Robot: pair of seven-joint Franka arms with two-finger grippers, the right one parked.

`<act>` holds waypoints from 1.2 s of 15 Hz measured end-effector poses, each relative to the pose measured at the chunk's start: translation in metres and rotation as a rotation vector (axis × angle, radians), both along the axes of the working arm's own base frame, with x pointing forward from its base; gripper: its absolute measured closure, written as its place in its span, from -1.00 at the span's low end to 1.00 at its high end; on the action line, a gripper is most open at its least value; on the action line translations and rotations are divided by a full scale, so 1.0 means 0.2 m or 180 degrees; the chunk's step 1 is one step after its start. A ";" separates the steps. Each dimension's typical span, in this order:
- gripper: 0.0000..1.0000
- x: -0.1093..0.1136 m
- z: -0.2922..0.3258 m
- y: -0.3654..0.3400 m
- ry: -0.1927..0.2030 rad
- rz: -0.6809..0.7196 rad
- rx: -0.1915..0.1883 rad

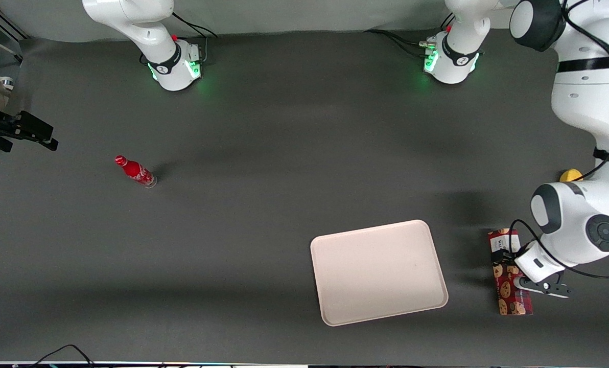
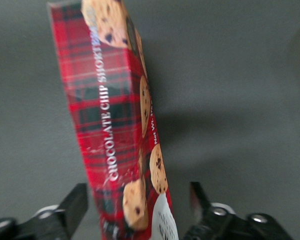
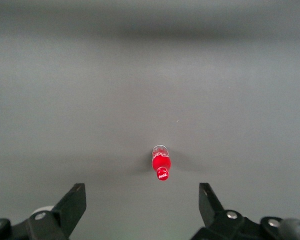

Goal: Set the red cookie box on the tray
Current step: 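Lower the left gripper onto the red plaid shortbread box and close, then lift the box with the left gripper and swing it toward the tray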

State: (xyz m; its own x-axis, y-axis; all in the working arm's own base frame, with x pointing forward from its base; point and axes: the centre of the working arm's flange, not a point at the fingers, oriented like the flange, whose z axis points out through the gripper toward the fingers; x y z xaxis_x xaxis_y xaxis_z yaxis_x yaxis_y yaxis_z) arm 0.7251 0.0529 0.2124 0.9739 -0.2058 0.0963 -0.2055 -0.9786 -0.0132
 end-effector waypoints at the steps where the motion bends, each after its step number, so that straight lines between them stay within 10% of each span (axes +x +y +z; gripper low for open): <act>1: -0.54 0.00 -0.03 0.00 0.0009 0.0001 -0.0003; 7: 0.70 0.02 0.00 0.01 -0.0022 0.0029 -0.0026; 14: 0.80 0.09 0.59 0.03 0.0512 0.0532 -0.0064; 18: 0.80 0.06 1.00 -0.20 0.0613 0.0996 -0.0198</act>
State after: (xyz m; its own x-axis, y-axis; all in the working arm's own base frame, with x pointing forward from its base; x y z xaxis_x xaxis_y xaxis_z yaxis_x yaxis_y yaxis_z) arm 0.7380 0.0125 0.4129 0.9902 0.1053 -0.0919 0.1109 -0.9921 0.0582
